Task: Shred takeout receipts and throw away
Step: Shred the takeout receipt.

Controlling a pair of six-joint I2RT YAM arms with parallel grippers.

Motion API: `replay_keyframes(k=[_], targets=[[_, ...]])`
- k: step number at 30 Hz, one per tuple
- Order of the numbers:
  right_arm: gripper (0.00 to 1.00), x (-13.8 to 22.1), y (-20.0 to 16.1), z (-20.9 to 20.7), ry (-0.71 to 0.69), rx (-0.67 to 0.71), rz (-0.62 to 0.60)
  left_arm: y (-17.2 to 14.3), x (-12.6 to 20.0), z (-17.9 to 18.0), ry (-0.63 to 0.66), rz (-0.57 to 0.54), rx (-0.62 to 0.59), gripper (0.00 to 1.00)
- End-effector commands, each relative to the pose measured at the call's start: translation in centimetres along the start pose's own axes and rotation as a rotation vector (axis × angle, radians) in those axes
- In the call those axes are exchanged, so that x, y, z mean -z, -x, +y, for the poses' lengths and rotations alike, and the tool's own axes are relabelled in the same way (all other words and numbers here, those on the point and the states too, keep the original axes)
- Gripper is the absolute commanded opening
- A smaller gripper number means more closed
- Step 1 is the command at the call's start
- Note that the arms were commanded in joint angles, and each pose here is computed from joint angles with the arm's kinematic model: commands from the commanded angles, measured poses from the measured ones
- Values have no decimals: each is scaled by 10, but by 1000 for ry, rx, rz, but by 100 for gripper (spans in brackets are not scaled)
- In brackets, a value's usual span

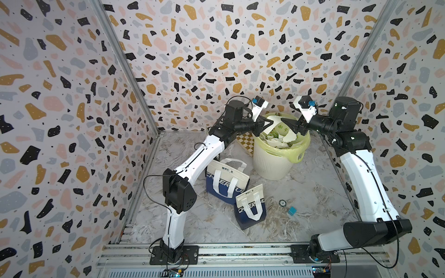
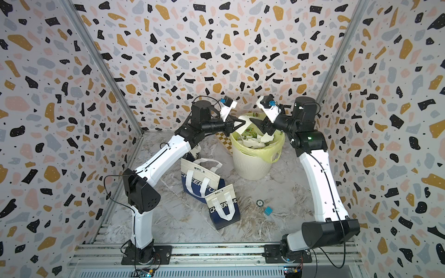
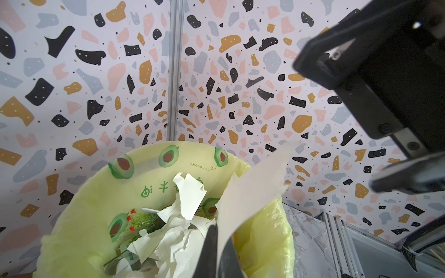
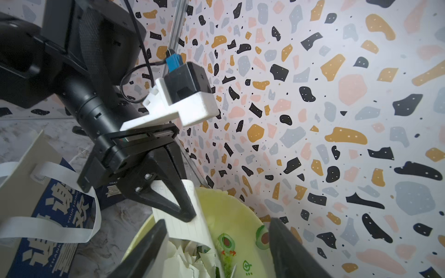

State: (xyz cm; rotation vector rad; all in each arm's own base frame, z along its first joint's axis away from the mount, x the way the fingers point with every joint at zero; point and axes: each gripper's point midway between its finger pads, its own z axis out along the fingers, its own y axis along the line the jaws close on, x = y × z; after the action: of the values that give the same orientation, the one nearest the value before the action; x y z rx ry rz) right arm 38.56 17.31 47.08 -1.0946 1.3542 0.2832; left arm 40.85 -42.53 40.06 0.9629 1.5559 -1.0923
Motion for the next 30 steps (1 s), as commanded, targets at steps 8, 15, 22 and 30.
replay_keyframes(k=[8,15,22,30], targets=[[40,-24,-20,8,77,45,54,1,-2,-20,-45,30,-104,0],[19,-26,-23,21,140,30,36,1,-2,-21,-38,42,-136,0],[0,-18,-19,25,167,8,0,4,0,-17,-6,34,-150,0],[0,-7,-7,7,69,-67,-58,23,14,-21,-14,-100,-151,54]])
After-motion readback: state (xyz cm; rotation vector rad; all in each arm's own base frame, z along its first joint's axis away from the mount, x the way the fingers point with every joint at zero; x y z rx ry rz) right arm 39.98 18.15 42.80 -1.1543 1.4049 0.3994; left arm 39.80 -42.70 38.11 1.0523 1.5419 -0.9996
